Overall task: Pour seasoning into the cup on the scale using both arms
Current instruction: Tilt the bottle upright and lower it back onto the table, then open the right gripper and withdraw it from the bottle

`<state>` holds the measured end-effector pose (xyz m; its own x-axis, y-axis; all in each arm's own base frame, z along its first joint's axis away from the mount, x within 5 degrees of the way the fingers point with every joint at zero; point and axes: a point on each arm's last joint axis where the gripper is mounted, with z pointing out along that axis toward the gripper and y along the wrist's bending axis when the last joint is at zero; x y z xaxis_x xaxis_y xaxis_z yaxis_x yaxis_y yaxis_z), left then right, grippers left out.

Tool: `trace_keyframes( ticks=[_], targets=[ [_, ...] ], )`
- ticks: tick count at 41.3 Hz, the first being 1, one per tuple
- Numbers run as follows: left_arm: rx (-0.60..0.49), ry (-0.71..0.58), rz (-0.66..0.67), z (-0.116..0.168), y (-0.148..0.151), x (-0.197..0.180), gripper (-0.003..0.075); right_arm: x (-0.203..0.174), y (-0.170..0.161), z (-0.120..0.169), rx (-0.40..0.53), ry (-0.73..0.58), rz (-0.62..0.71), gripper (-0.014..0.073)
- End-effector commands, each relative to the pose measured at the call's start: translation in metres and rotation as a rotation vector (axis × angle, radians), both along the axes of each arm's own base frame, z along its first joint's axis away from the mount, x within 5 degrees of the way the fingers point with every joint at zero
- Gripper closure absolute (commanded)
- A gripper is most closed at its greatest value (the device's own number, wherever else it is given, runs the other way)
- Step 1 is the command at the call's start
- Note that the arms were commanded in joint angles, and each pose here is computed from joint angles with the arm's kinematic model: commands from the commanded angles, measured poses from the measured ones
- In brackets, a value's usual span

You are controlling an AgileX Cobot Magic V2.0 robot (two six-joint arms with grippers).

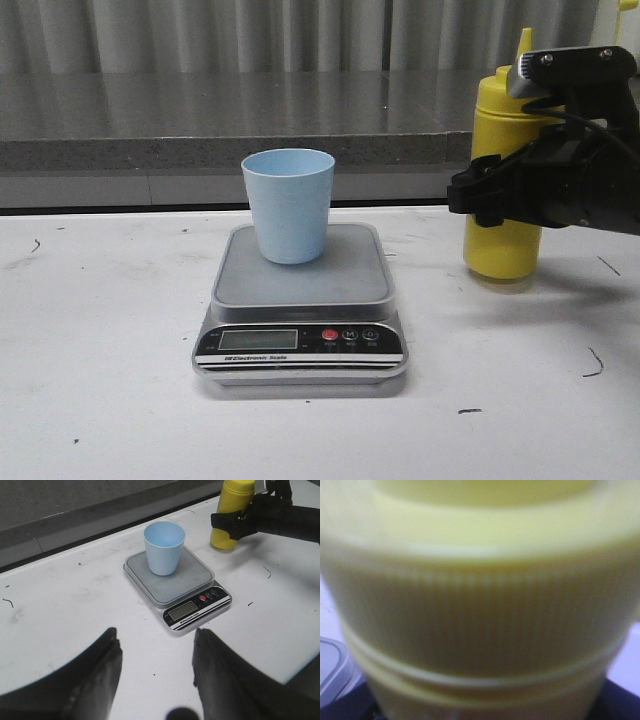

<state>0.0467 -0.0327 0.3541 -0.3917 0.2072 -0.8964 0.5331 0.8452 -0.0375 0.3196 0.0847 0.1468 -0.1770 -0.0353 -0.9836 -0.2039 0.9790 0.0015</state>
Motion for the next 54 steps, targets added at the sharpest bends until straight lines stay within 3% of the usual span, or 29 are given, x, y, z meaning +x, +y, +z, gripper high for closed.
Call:
trace_keyframes(
  ticks=[1,11,21,35,44,54],
  targets=[
    [-0.057,-0.07,0.002,0.013,-0.001,0.002,0.0384,0.011,0.001,0.03,0.038,-0.231,-0.01,0.0251],
    [-0.057,-0.07,0.002,0.013,-0.001,0.002,0.0384,0.017,0.002,0.019,0.035,-0.225,-0.01,0.0218],
    [-0.057,-0.07,0.002,0.013,-0.001,0.002,0.0384,0.017,0.002,0.018,0.032,-0.212,-0.01,-0.0023],
    [-0.057,-0.07,0.002,0.013,-0.001,0.002,0.0384,-0.011,-0.005,0.033,0.029,-0.181,-0.008,-0.0009],
    [-0.057,-0.07,0.002,0.013,-0.001,0.002,0.0384,-0.034,-0.008,0.04,0.001,0.046,0.017,-0.0009],
    [-0.057,-0.07,0.002,0.013,-0.001,0.002,0.0384,-0.057,-0.007,0.072,-0.044,0.574,0.04,-0.0009]
  ],
)
